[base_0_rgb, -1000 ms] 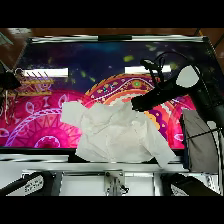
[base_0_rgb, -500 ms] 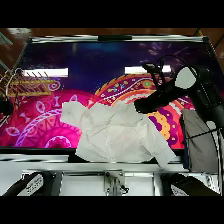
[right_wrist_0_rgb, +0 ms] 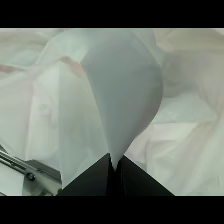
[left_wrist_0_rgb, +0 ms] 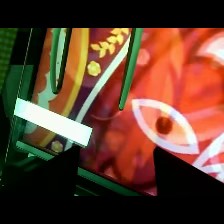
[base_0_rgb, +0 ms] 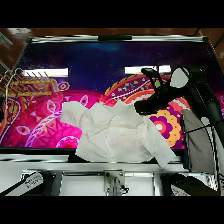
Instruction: Fold the shirts.
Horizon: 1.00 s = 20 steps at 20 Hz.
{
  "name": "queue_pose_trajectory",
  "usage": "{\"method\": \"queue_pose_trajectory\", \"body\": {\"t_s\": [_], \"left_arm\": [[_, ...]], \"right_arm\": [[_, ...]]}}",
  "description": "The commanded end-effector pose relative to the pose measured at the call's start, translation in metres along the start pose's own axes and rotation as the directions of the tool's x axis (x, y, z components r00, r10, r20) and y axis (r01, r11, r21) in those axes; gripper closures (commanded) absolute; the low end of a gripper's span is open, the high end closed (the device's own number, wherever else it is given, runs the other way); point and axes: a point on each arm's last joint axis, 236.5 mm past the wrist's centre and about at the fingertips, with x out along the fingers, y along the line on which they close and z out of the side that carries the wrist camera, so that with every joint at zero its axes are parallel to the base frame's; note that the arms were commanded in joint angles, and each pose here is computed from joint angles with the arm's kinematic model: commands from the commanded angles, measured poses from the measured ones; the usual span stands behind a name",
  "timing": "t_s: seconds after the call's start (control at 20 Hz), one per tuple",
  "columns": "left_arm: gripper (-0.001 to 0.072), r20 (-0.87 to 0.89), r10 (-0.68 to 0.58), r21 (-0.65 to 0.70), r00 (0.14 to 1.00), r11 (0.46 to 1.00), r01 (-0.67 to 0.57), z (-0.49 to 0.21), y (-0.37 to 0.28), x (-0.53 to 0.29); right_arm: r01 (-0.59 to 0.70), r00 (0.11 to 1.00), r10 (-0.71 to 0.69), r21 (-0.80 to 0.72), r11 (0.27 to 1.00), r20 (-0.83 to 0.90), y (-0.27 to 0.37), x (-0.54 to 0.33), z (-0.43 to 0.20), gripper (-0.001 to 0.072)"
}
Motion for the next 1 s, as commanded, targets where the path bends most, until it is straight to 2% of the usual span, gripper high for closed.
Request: {"method": "queue_pose_trajectory", "body": {"t_s": [0.0,0.25,0.5,0.55,0.6,0.85,0.95], "left_arm": [[0.0185,-0.052,-0.020,0.043,0.998,0.999,0.022,-0.007,0.000,0.041],[0.0186,-0.102,-0.046,0.065,0.994,0.996,0.053,-0.004,-0.002,0.072],[0.0216,-0.183,-0.081,0.108,0.980,0.989,0.102,-0.023,-0.014,0.105],[0.0255,-0.198,-0.079,0.115,0.977,0.988,0.103,-0.027,-0.014,0.110],[0.0264,-0.207,-0.081,0.114,0.975,0.988,0.106,-0.029,-0.013,0.115],[0.0277,-0.206,-0.079,0.113,0.975,0.988,0.104,-0.021,-0.009,0.126],[0.0413,-0.204,-0.079,0.120,0.976,0.987,0.105,-0.018,-0.008,0.127]], "right_arm": [[0.003,1.000,-0.003,0.002,1.000,-0.027,-0.001,0.004,-0.004,0.0651],[0.003,1.000,-0.003,0.003,1.000,-0.028,-0.001,0.004,-0.004,0.0652],[0.003,1.000,-0.002,0.018,1.000,-0.028,-0.001,0.004,-0.004,0.0651],[0.003,1.000,-0.002,0.027,1.000,-0.028,-0.001,0.004,-0.004,0.0651],[0.003,1.000,-0.002,0.033,0.999,-0.028,-0.001,0.004,-0.004,0.0651],[0.003,1.000,-0.002,0.041,0.999,-0.028,-0.001,0.004,-0.004,0.0651],[0.003,1.000,-0.002,0.043,0.999,-0.027,-0.001,0.004,-0.004,0.0651]]}}
